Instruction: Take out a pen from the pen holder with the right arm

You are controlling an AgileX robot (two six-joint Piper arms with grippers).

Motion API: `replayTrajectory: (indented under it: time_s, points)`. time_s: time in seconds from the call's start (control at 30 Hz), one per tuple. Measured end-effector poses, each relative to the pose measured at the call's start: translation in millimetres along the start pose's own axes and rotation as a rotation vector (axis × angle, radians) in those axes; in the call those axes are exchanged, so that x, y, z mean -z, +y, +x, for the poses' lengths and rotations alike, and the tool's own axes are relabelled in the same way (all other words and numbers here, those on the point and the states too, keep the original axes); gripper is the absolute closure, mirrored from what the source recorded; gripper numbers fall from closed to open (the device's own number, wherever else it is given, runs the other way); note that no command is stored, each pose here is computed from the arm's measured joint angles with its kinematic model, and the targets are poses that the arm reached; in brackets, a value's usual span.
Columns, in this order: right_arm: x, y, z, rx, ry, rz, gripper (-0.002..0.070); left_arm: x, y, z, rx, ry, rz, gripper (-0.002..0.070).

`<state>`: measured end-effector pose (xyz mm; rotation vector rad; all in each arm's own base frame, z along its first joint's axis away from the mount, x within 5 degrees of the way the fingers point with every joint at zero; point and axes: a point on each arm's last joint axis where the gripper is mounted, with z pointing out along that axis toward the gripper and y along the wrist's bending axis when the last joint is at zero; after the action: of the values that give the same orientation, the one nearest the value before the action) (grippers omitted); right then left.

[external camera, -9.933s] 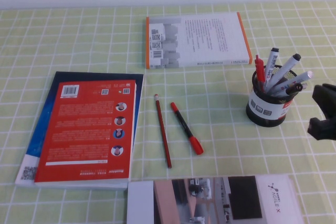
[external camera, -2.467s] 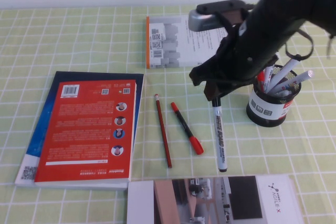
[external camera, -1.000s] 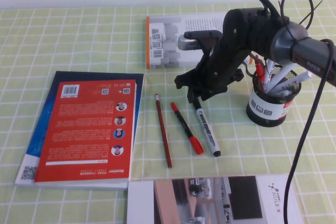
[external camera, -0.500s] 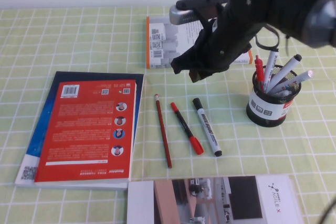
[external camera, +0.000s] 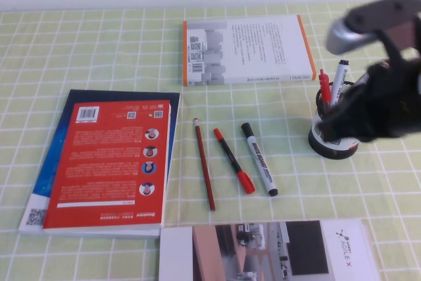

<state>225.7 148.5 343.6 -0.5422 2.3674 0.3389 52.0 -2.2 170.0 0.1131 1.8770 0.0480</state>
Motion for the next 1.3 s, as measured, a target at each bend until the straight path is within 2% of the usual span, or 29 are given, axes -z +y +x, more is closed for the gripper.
replayTrajectory:
  time_s: [0.47, 0.7, 1.03, 1.3]
  points:
    - [66.5, -14.0, 87.2, -0.025, -0.139, 0.013, 0.0688, 0.0, 0.0, 0.0, 0.000, 0.000, 0.000, 0.0680]
    - [83.7, -18.6, 123.3, -0.032, -0.031, 0.029, 0.0688, 0.0, 0.0, 0.0, 0.000, 0.000, 0.000, 0.0680]
    - [88.9, -19.6, 132.8, 0.049, 0.012, 0.032, 0.0688, 0.0, 0.0, 0.0, 0.000, 0.000, 0.000, 0.0680]
    - [88.9, -22.5, 124.7, 0.085, -0.077, 0.064, 0.0688, 0.0, 0.0, 0.0, 0.000, 0.000, 0.000, 0.0680]
